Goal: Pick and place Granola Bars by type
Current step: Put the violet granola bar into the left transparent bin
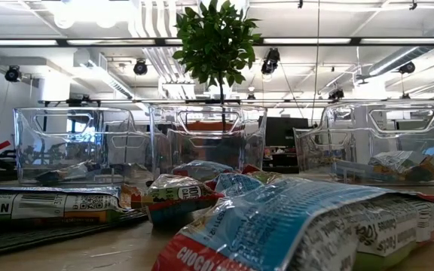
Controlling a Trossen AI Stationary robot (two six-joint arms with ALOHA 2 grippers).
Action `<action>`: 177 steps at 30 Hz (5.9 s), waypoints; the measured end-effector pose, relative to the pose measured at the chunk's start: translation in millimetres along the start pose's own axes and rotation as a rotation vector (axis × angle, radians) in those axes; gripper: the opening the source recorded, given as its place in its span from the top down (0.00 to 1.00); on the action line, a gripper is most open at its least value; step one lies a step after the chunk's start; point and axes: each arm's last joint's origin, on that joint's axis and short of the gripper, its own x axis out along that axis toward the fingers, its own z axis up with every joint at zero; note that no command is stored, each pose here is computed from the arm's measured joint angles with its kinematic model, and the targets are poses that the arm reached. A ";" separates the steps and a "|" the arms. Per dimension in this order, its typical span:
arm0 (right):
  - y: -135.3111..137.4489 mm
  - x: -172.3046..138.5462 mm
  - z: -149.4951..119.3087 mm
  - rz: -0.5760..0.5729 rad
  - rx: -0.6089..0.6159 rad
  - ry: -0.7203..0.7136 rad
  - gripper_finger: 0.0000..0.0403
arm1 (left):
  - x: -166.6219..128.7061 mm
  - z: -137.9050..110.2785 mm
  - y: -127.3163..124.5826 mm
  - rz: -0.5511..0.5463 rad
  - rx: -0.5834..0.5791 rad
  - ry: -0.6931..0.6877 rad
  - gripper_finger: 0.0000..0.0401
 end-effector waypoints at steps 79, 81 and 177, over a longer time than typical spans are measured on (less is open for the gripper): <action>-35.2 26.7 11.7 -0.043 0.193 -0.067 0.85 | 86.4 47.6 18.3 0.255 0.459 0.025 0.75; -37.3 26.4 10.5 -0.050 0.195 -0.066 0.85 | 86.4 47.7 18.2 0.249 0.457 0.023 0.75; -29.1 -122.5 70.5 -0.594 -0.267 0.225 0.47 | 68.3 -83.1 128.4 0.334 -0.066 0.310 0.89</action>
